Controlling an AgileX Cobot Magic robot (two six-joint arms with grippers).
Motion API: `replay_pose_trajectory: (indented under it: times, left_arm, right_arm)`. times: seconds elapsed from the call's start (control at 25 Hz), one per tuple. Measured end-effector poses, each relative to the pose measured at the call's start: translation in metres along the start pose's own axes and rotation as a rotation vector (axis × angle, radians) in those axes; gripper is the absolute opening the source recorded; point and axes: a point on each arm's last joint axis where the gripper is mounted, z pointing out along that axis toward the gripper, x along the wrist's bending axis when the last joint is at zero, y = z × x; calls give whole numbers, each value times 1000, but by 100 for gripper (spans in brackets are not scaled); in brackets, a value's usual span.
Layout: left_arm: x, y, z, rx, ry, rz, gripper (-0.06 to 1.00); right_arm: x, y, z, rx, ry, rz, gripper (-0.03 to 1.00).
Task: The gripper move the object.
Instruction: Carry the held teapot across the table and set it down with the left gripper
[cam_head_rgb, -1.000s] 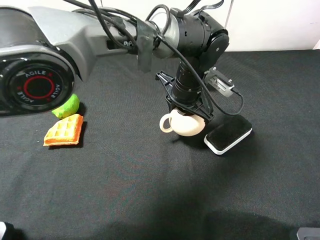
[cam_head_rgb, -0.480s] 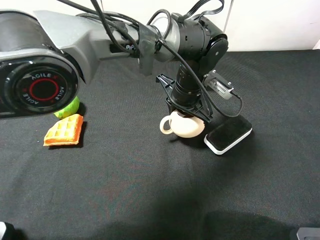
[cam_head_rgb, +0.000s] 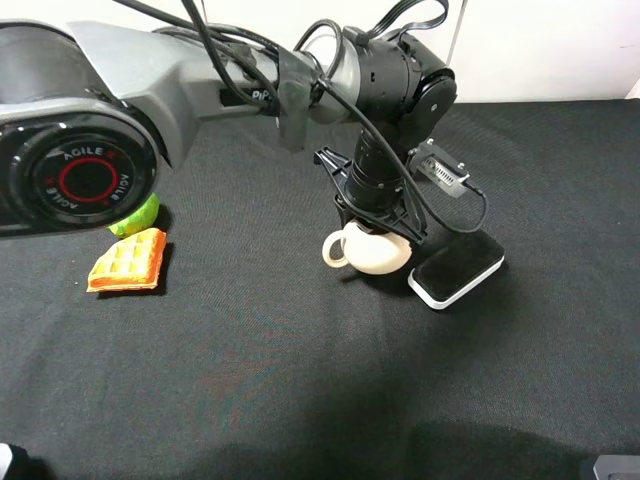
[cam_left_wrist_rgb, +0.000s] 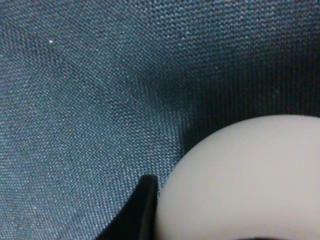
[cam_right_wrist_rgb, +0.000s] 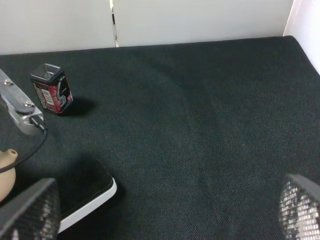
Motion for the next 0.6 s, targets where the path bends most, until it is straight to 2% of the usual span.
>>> replay_pose_trajectory:
  times: [0.6]
  left_arm:
    - [-1,0,6,5,0,2,15]
  right_arm:
    - [0,0,0,0,0,0,66]
